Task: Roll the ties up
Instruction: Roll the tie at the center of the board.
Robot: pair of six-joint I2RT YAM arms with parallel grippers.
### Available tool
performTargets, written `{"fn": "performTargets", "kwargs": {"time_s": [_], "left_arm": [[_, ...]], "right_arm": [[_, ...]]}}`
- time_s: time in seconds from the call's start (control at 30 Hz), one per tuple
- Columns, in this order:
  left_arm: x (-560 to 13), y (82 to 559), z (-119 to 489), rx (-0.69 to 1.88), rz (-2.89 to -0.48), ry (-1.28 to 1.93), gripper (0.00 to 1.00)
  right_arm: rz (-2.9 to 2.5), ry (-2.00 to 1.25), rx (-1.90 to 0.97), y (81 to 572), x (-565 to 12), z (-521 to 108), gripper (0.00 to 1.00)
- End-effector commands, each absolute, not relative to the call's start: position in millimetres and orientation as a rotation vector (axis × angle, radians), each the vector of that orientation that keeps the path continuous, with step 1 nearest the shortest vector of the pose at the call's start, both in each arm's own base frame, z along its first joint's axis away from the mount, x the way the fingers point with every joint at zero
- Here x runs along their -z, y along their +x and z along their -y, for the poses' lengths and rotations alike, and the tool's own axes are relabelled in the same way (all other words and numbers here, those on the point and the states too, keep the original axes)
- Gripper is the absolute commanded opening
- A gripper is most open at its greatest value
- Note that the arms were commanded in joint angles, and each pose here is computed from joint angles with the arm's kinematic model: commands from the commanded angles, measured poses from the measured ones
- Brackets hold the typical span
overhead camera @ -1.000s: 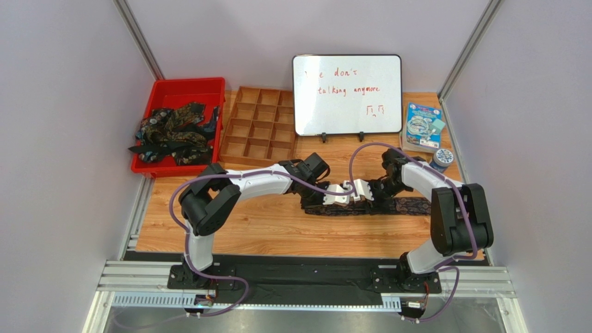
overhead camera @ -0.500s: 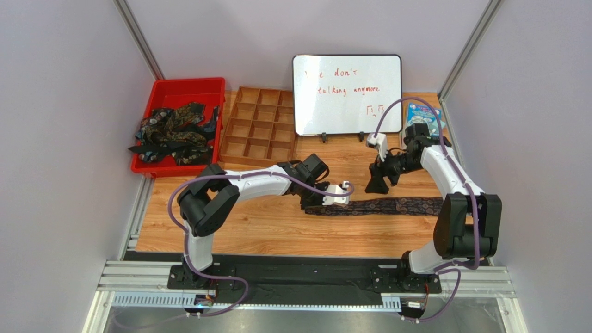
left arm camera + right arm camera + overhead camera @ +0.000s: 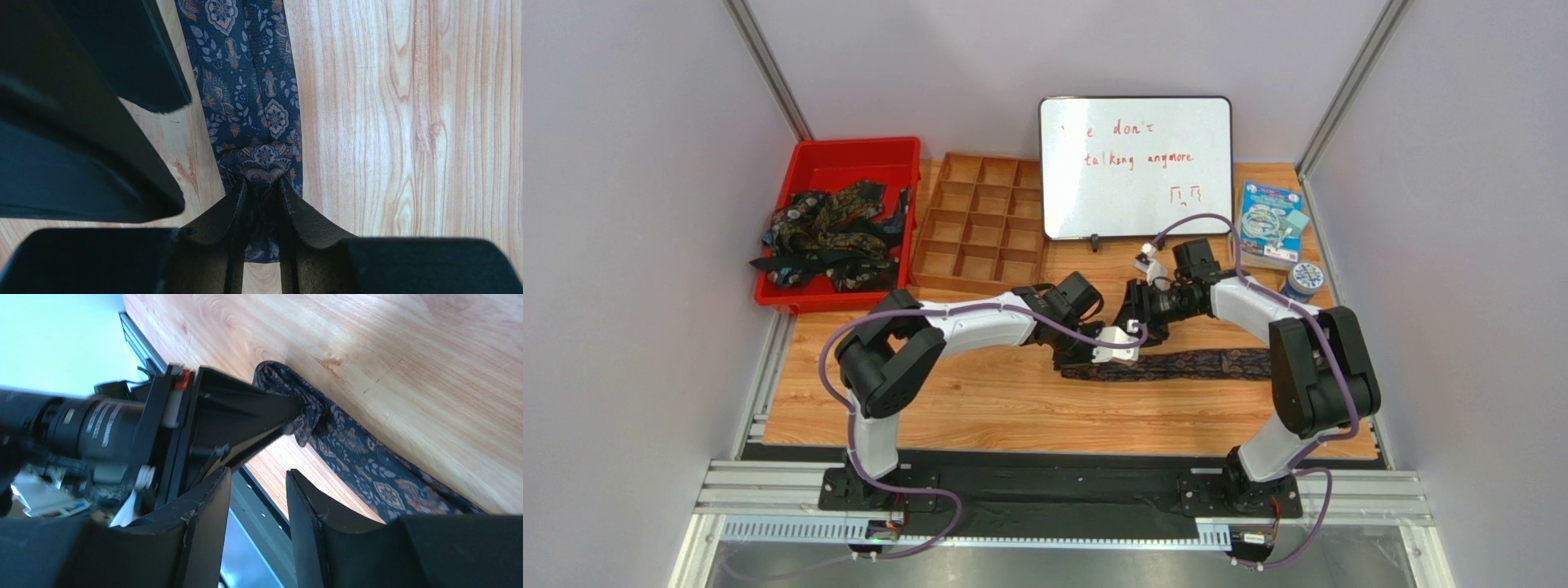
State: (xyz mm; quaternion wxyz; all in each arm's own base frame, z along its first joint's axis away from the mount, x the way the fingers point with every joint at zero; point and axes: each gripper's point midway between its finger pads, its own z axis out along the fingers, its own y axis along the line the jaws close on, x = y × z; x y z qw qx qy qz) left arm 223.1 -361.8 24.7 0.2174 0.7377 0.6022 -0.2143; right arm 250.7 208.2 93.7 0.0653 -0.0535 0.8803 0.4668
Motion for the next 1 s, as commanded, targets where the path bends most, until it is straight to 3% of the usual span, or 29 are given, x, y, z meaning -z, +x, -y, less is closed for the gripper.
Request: {"fn": "performTargets", "kwargs": {"time_s": [0.0,0.33,0.97], "left_arm": [[-4.8,204.7,346.3,0.615,-1.737,2.103,0.23],[-5.3,205.4,347.9,0.614,-1.744,2.093,0.23],[-3.1,206.0,350.5,0.628,-1.760,2.082,0.23]], "right_arm": [[-2.704,-0.014,-1.408,260.2,-83.5,-221.8,0.44],[-2.807,-0.032,-1.324,246.5,-57.3,-231.0,0.34],[-2.819,0.015,-1.333,248.5,-40.3,-247.1,0.41]]}}
